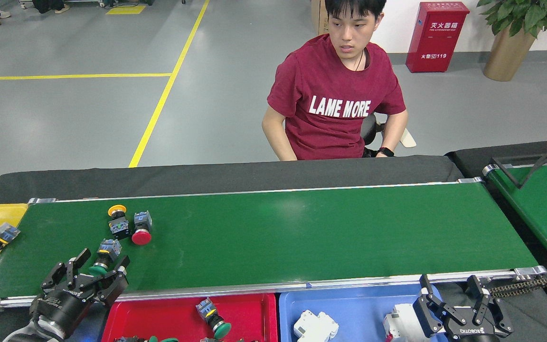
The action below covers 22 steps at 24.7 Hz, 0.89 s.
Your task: Pick switch part from conveyor to tray
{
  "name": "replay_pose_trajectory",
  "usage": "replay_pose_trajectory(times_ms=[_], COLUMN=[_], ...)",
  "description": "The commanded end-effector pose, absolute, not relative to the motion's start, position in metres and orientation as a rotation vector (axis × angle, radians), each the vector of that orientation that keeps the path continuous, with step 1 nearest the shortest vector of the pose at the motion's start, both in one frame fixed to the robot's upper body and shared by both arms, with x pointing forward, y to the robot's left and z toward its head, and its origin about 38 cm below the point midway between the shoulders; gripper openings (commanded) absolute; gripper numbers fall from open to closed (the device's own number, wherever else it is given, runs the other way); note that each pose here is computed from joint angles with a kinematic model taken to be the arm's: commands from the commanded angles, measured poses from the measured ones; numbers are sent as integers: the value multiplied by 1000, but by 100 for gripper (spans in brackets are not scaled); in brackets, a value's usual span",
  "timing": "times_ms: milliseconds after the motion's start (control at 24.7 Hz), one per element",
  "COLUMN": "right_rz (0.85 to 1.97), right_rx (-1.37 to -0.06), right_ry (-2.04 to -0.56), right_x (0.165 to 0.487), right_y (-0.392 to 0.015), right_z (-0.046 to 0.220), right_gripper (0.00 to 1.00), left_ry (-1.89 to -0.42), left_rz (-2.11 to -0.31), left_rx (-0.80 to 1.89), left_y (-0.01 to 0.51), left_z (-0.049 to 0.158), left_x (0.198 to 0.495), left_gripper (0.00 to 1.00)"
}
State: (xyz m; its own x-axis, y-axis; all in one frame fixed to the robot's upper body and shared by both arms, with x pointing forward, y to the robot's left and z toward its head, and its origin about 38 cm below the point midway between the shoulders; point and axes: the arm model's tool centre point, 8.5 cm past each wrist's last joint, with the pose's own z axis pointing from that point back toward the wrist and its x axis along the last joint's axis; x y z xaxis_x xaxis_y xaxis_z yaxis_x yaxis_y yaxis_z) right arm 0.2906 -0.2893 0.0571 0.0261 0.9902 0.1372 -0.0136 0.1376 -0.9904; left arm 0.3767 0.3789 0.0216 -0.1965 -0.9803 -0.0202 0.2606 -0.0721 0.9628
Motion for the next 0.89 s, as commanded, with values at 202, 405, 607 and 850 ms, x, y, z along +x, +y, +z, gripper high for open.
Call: replay_pose_trajectory(times_ms=[202,405,607,850], right_rz=[1091,1091,1103,1101], right_rx=[-1121,-1120,-1104,-1104], right_ry=[-1266,-1266,-1275,-1275], right_x=[292,292,291,291], right_y=[-288,-287,-281,-280], right_z=[63,63,61,61], right_gripper=[96,96,96,96], left_ry=[-1190,-1393,-1429,-1454], left_rz=[-1474,-1672,-1762,-1718], left_rx=[1023,958,767,795], left_y=[383,339,274,269], left_z=[39,56,32,41], left_x=[381,314,251,248], left_gripper=[6,8,95,100])
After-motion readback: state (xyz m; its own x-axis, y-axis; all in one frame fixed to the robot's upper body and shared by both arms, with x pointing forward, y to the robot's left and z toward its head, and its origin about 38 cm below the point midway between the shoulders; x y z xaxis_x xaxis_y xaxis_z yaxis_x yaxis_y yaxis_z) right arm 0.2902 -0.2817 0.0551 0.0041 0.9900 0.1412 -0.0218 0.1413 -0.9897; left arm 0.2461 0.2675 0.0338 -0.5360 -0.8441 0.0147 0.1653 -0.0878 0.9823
